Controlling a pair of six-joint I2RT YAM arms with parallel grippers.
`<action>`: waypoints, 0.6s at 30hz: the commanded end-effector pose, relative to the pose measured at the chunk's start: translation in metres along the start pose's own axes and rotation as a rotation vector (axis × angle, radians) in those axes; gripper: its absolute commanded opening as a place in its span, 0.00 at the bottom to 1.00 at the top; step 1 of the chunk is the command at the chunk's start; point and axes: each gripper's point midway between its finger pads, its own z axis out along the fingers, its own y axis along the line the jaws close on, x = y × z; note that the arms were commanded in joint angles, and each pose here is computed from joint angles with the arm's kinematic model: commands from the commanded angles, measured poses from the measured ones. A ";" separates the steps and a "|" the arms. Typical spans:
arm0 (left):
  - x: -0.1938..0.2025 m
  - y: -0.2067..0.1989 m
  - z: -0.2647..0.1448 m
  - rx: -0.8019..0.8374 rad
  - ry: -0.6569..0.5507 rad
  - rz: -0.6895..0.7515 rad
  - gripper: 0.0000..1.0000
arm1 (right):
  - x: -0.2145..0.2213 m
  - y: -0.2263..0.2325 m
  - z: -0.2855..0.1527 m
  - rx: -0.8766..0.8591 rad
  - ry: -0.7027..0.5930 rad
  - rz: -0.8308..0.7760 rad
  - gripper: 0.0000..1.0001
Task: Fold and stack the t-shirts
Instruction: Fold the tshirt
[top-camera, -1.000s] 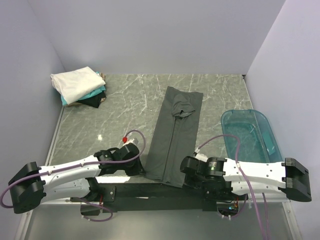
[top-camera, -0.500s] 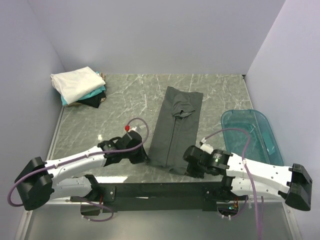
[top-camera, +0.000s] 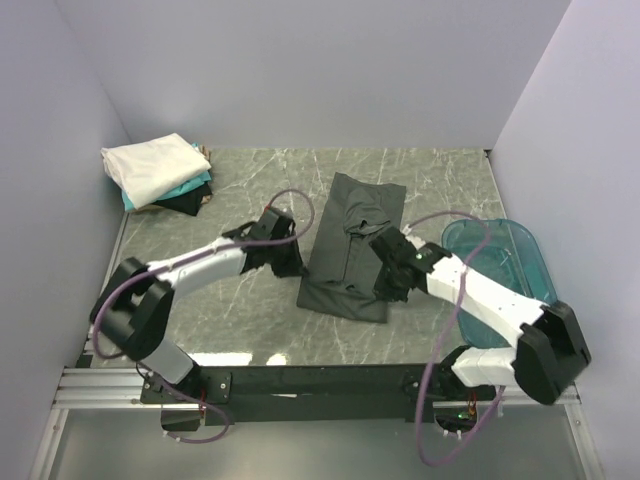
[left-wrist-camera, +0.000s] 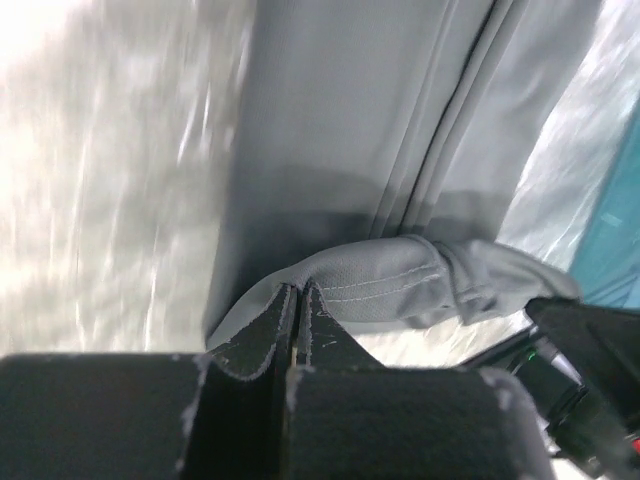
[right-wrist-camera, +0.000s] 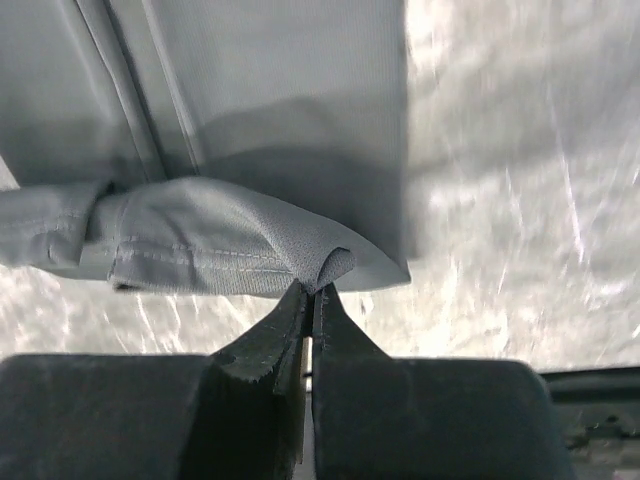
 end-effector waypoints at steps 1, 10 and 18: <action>-0.038 -0.027 0.005 0.085 -0.022 0.077 0.00 | -0.038 0.010 0.001 0.004 -0.042 -0.073 0.00; -0.099 -0.036 0.046 0.082 0.002 0.086 0.00 | -0.104 0.019 0.017 0.035 -0.037 -0.080 0.00; -0.131 -0.048 0.074 0.152 0.046 0.097 0.01 | -0.138 0.017 0.042 0.086 -0.004 -0.070 0.00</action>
